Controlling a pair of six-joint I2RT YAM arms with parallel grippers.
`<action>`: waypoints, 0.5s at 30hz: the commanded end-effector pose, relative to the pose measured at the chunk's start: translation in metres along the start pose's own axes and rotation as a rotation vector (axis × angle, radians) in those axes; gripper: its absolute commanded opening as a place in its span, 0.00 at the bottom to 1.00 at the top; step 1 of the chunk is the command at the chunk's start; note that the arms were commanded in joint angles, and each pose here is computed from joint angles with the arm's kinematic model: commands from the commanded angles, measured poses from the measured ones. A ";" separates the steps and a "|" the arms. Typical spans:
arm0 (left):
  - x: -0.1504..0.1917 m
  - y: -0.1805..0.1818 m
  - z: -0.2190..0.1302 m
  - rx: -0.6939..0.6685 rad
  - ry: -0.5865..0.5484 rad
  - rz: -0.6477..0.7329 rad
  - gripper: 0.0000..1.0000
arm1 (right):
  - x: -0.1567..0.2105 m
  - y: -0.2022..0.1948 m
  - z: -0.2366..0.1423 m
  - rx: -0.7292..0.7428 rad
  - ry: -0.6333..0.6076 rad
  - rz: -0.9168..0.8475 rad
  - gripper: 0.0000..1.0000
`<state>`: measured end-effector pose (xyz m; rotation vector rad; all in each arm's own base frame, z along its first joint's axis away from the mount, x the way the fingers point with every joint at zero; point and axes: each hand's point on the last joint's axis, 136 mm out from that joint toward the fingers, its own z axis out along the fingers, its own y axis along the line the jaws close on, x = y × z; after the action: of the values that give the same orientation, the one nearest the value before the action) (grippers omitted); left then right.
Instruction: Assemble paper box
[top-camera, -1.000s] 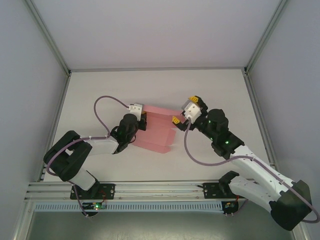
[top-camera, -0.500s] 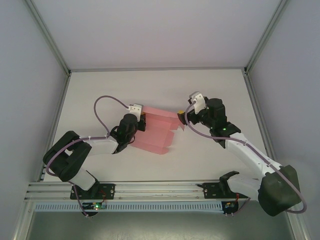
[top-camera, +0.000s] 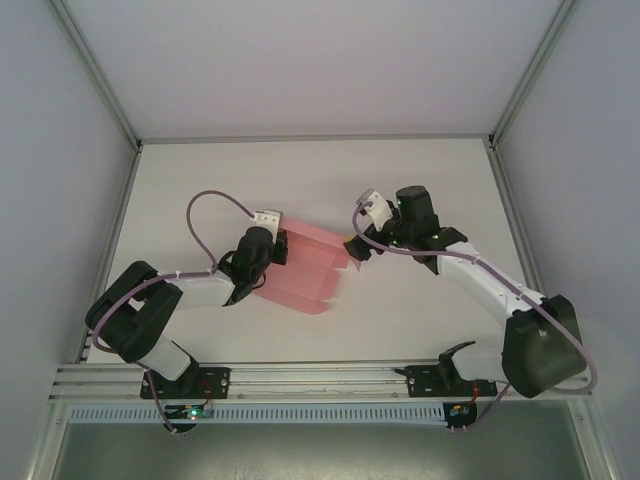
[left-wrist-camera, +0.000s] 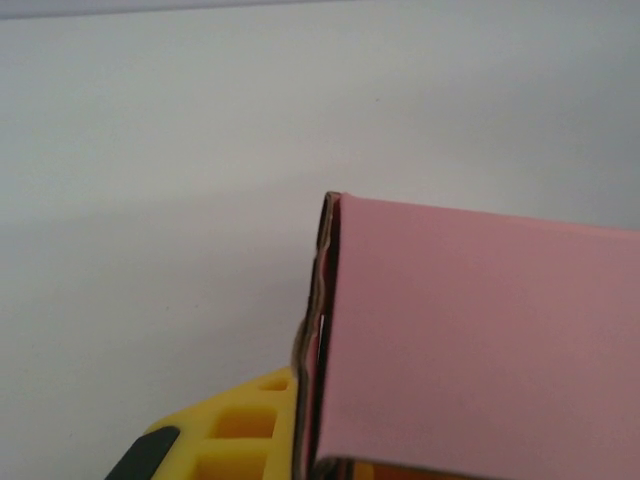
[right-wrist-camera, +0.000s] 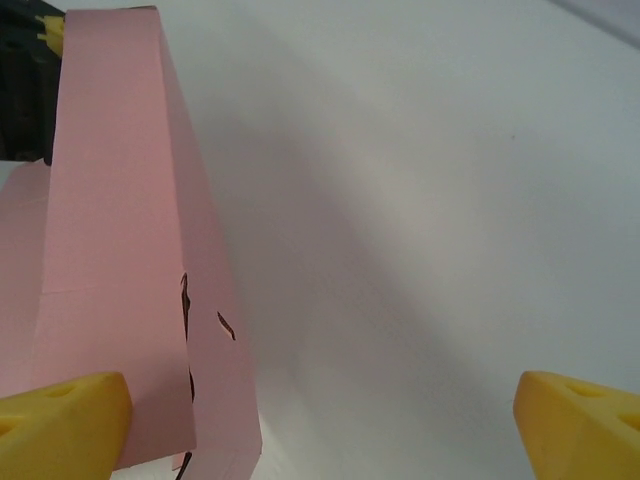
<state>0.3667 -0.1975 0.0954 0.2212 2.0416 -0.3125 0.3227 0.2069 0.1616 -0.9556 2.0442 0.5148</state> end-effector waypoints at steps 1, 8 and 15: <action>-0.037 -0.013 -0.001 0.057 -0.082 -0.084 0.00 | 0.008 0.024 0.010 -0.100 0.045 -0.052 0.98; -0.034 -0.016 0.001 0.088 -0.048 -0.153 0.00 | 0.011 0.043 0.021 -0.147 0.016 -0.159 0.98; -0.039 -0.018 -0.004 0.125 -0.068 -0.178 0.00 | 0.042 0.034 0.038 -0.116 0.148 -0.105 0.98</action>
<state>0.3636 -0.2095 0.0959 0.1680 2.0886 -0.4609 0.3063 0.2384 0.1269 -1.1691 2.0271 0.5364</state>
